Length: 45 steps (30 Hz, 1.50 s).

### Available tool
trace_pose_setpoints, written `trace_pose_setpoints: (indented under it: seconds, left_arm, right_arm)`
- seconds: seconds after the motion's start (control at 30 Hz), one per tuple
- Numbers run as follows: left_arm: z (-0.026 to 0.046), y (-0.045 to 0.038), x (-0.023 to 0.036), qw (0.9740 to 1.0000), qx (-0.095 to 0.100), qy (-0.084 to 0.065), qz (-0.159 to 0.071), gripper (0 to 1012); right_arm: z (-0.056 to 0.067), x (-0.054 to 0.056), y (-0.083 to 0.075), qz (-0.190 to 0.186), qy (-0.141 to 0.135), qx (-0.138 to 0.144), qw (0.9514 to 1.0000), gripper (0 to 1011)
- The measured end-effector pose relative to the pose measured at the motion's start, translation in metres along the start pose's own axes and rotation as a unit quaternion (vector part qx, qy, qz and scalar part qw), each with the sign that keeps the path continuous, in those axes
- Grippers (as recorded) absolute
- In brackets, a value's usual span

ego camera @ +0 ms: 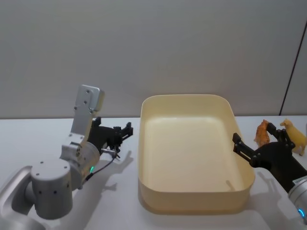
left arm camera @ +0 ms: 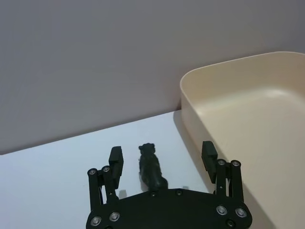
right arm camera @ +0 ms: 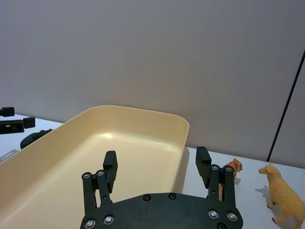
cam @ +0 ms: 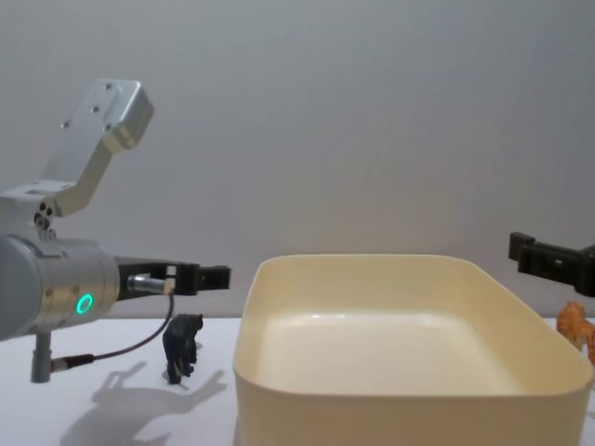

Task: Pick up the toy alternately with two hands and place it into the central storage box.

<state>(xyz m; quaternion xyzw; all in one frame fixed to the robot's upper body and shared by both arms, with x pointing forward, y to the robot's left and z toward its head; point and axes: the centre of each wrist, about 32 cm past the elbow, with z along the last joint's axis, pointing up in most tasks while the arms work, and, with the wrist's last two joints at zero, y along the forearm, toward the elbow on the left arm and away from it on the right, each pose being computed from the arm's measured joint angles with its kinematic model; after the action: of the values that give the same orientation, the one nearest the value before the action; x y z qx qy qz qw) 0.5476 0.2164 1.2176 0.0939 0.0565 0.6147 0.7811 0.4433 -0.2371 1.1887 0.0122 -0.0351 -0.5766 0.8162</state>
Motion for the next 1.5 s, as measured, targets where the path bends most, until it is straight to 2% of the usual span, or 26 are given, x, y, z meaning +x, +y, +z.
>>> trace_pose_setpoints:
  seconds: [0.23, 0.43, 0.7, 0.83, 0.93, 1.1, 1.5]
  left_arm:
    - [0.0040, -0.0114, 0.0078, 0.9993, 0.026, 0.007, 0.026, 1001]
    - [0.0056, -0.0170, 0.0105, 0.9987, 0.042, 0.010, 0.029, 1001]
    - [0.0075, -0.0218, 0.0093, 0.9985, 0.054, 0.013, 0.005, 1001]
    - [0.0081, -0.0234, 0.0060, 0.9980, 0.060, 0.014, -0.013, 1001]
    - [0.0079, -0.0237, 0.0046, 0.9977, 0.064, 0.013, -0.018, 1001]
    - [0.0041, -0.0223, 0.0028, 0.9967, 0.078, 0.010, -0.019, 1001]
    - [-0.0094, -0.0137, 0.0035, 0.9942, 0.106, 0.005, 0.017, 1001]
  right_arm:
    - [0.000, 0.000, 0.000, 0.000, 0.000, 0.000, 1.0000, 1001]
    - [0.000, 0.000, 0.000, 0.000, 0.000, 0.000, 1.0000, 1001]
    - [0.000, 0.000, 0.000, 0.000, 0.000, 0.000, 1.0000, 1001]
    - [0.000, 0.000, 0.000, 0.000, 0.000, 0.000, 1.0000, 1001]
    - [0.000, 0.000, 0.000, 0.000, 0.000, 0.000, 1.0000, 1001]
    - [0.000, 0.000, 0.000, 0.000, 0.000, 0.000, 1.0000, 1001]
    - [0.000, 0.000, 0.000, 0.000, 0.000, 0.000, 1.0000, 1001]
